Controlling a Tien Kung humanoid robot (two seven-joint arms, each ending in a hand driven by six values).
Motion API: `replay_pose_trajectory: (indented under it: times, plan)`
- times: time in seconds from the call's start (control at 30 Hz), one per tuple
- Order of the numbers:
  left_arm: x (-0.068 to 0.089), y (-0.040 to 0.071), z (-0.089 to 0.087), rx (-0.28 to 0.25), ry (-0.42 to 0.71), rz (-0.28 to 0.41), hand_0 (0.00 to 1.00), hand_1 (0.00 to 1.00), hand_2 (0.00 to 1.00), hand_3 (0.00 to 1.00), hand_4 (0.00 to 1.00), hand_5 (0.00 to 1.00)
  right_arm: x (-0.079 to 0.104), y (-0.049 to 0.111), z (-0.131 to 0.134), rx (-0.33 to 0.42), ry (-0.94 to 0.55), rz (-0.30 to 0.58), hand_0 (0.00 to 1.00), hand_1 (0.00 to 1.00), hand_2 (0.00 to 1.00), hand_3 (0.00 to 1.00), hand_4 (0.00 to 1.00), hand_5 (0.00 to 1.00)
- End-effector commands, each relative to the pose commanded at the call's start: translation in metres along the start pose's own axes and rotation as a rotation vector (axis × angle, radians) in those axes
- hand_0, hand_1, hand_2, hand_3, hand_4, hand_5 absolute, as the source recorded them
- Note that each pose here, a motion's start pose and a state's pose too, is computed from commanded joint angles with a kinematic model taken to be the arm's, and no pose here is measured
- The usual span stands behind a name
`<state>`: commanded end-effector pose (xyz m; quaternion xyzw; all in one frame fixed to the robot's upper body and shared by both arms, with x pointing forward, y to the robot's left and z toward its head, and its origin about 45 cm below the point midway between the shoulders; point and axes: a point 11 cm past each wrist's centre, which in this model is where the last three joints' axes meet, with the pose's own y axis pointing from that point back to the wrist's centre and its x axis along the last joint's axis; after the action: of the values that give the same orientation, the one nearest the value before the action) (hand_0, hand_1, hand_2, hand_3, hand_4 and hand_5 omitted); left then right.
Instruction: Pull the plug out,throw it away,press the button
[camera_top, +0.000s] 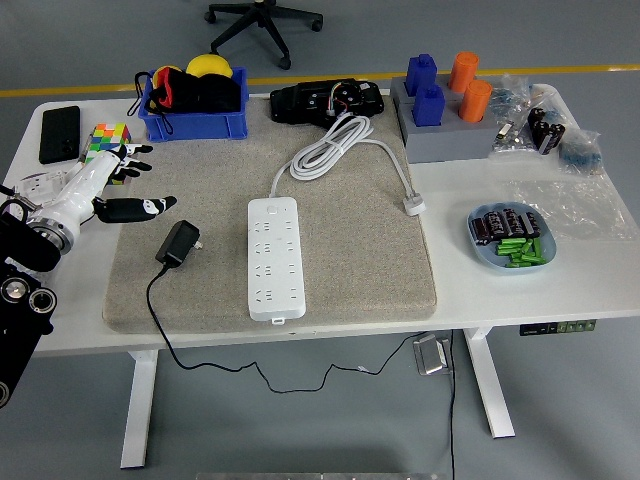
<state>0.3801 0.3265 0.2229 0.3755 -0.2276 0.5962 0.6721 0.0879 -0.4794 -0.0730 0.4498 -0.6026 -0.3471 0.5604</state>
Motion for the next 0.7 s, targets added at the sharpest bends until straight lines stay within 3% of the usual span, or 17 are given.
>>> replay_pose_trajectory:
  times: [0.7]
  plan:
    - [0.014, -0.002, -0.001, 0.007, -0.01, 0.026, 0.771, 0.754, 0.749, 0.896, 0.834, 0.253, 0.009, 0.001, -0.01, 0.015, 0.02, 0.015, 0.75, 0.701, 0.709, 0.724, 0.773, 0.637]
